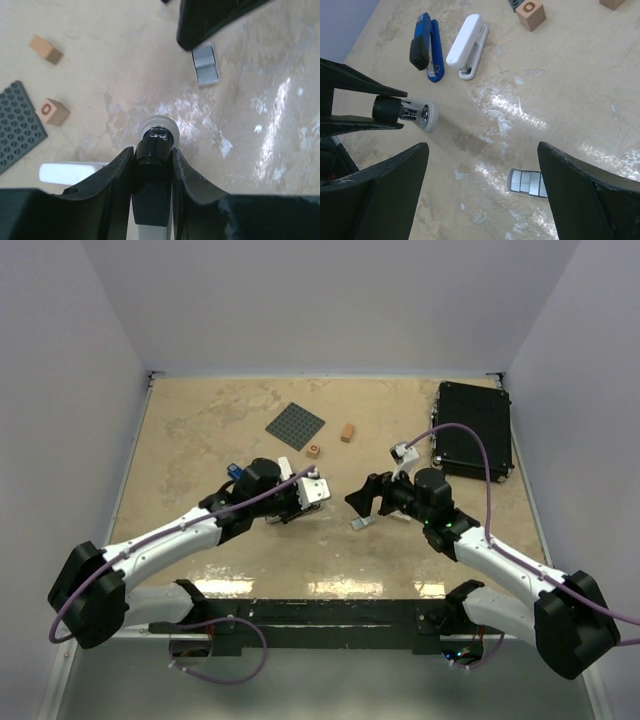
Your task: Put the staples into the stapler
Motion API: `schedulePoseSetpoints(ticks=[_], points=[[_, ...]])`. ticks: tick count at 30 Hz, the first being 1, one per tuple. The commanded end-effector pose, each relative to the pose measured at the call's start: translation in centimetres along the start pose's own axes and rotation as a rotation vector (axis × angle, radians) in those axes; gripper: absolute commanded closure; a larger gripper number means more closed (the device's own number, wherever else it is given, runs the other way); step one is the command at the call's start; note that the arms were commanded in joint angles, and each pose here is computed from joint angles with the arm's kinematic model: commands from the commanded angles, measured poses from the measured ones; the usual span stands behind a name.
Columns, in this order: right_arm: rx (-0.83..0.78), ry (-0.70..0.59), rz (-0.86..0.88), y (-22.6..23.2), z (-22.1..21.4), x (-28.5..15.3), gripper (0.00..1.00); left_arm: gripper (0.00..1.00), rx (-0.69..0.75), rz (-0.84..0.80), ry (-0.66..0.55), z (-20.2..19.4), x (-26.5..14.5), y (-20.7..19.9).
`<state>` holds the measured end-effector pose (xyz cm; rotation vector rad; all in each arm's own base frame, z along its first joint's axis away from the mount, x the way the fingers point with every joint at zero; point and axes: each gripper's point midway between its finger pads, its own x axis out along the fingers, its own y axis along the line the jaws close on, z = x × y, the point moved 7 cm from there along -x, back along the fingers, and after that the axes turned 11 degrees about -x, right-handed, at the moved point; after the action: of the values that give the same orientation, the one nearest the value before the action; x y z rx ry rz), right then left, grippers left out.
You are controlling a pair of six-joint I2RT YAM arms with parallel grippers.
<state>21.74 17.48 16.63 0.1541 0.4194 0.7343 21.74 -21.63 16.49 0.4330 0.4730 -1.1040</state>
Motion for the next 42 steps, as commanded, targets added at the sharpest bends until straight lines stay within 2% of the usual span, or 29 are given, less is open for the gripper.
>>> schedulePoseSetpoints(ticks=[1,2,3,5,6,15,22,32,39,42], points=[[0.07,-0.087,0.074,1.9,2.9,0.8,0.07,1.0,-0.082,0.088,-0.359,5.2,-2.1,0.5],[0.073,-0.085,0.096,2.6,3.2,1.2,0.08,1.0,-0.145,0.101,-0.375,4.7,-2.1,0.3],[0.068,-0.093,0.109,3.0,3.5,1.4,0.09,1.0,-0.153,0.122,-0.459,5.8,-2.9,0.5],[0.05,-0.093,0.145,4.2,4.0,2.0,0.11,1.0,-0.228,0.143,-0.503,5.4,-3.2,0.3],[0.045,-0.075,0.152,4.5,3.7,2.5,0.12,1.0,-0.241,0.157,-0.568,6.2,-3.9,0.4],[0.049,-0.068,0.183,5.8,3.3,4.3,0.3,1.0,-0.417,0.189,-0.744,6.0,-4.8,0.2],[0.062,-0.067,0.196,5.8,3.0,5.0,0.51,1.0,-0.43,0.136,-0.803,6.0,-4.9,-0.5],[0.072,-0.066,0.228,6.4,3.1,5.4,0.55,1.0,-0.377,0.077,-0.822,6.8,-4.7,-0.9],[0.09,-0.098,0.224,6.4,3.6,6.2,0.65,1.0,-0.314,-0.004,-0.826,7.4,-5.0,-1.7],[0.112,-0.114,0.252,6.7,4.0,6.6,0.66,1.0,-0.294,-0.034,-0.813,7.6,-4.9,-2.0]])
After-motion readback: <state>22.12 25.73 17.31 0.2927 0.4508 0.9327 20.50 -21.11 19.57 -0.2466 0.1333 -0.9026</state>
